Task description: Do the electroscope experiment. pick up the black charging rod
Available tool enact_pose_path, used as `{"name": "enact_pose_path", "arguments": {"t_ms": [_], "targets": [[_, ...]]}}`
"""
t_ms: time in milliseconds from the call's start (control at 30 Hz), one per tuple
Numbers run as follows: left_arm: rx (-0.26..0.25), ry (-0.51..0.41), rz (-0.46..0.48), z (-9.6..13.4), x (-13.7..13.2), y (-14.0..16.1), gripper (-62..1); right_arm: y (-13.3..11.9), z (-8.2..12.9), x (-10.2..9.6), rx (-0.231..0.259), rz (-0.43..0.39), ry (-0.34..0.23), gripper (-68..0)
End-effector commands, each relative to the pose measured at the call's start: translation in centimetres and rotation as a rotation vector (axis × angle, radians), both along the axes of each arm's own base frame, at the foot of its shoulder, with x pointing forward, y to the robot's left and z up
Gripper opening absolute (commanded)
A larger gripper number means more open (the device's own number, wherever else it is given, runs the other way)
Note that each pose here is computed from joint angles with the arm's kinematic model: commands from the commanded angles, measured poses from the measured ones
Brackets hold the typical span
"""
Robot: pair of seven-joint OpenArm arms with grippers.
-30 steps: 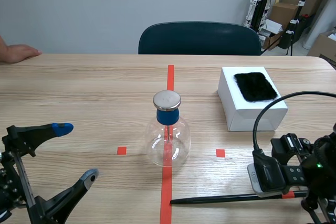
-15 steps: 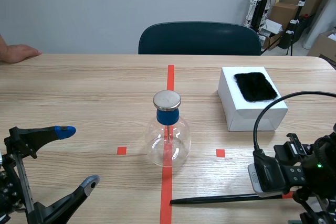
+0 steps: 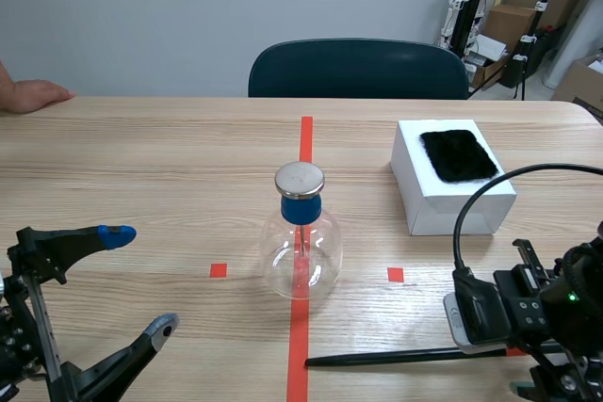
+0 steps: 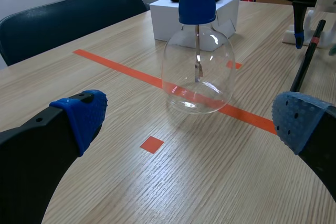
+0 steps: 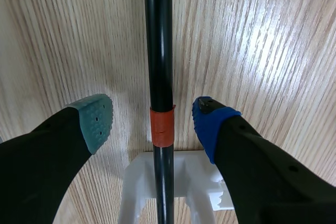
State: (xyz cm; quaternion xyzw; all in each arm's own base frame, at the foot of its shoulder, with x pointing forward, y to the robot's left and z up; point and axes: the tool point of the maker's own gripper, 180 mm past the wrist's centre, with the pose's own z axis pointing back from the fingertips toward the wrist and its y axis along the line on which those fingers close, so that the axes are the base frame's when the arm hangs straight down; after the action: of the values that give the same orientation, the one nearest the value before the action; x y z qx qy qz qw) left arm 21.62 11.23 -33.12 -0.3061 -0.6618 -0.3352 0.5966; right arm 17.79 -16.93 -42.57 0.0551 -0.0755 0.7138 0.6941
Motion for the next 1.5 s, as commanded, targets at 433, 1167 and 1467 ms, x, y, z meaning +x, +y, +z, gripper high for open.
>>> {"name": "enact_pose_path", "arguments": {"t_ms": [433, 1167, 1467], "targets": [[-0.016, -0.029, 0.006, 0.9, 0.3, 0.3, 1.4, -0.5, 0.7, 0.9, -0.007, 0.005, -0.021, -60.0], [-0.016, -0.029, 0.006, 0.9, 0.3, 0.3, 1.4, -1.0, 1.2, 1.1, -0.003, 0.021, -0.036, -66.9], [-0.015, -0.029, 0.006, 0.9, 0.3, 0.3, 1.4, -1.0, 3.0, 1.5, 0.013, 0.04, -0.063, -66.9]]}}
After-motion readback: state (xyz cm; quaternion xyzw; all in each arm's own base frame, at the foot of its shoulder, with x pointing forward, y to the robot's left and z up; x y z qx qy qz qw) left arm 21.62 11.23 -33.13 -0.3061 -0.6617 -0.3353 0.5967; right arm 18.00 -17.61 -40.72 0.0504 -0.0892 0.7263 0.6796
